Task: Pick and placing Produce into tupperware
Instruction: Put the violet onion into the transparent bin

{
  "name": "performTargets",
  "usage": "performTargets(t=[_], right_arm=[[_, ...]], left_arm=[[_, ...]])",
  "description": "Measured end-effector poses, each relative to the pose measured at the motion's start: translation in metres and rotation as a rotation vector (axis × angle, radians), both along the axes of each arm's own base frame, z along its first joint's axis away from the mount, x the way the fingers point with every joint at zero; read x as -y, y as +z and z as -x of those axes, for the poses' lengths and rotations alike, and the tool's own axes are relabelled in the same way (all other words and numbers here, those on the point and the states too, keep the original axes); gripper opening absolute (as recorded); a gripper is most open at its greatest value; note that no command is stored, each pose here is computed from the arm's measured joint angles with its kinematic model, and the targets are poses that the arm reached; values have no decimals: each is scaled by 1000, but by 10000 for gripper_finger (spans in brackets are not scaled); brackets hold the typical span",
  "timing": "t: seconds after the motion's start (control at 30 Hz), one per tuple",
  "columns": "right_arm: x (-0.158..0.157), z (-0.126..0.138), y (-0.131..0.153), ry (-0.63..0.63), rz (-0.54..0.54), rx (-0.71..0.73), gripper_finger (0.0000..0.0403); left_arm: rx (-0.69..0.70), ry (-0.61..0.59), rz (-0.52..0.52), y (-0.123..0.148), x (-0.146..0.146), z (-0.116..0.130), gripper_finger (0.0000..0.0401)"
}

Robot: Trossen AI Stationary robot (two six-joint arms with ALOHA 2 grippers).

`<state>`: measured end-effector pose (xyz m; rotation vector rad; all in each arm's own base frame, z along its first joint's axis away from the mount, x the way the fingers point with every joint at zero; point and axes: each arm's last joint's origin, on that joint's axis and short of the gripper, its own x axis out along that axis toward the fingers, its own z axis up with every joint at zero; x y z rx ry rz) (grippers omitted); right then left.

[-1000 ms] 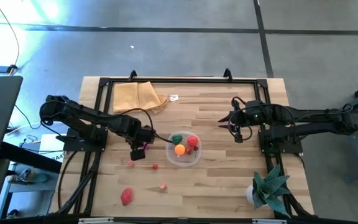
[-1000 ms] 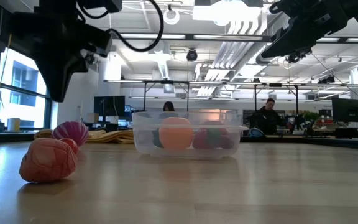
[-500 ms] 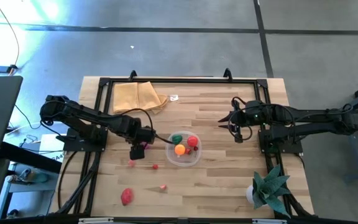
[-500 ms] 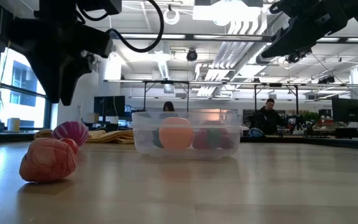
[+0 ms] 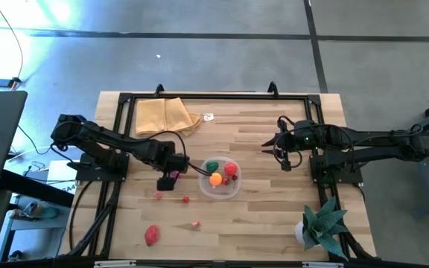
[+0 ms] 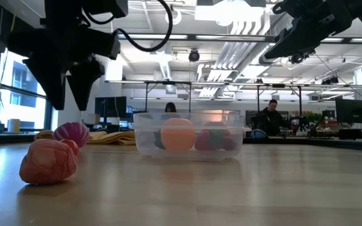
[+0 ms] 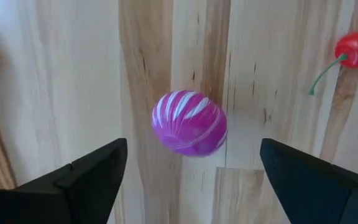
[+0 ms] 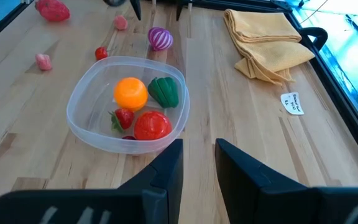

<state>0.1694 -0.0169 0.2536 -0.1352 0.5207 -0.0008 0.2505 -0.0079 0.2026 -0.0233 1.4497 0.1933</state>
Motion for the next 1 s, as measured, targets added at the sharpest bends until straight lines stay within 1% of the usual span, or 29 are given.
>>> performTargets(t=[0.2,0.5,0.7,0.77,1.0], right_arm=[[0,0,0,0,0,0,83],[0,0,0,0,-1,-4,83],[0,0,0,0,-1,-5,83],[0,0,-1,0,-1,-9,83],[0,0,-1,0,-1,-13,83]], left_arm=[[-37,-6,8,-7,0,-2,334],[-58,-42,2,-18,1,-10,307],[-81,-28,-7,-26,-5,-12,299],[-56,-26,-8,-28,-9,-12,298],[-43,-14,56,-44,-15,-7,298]])
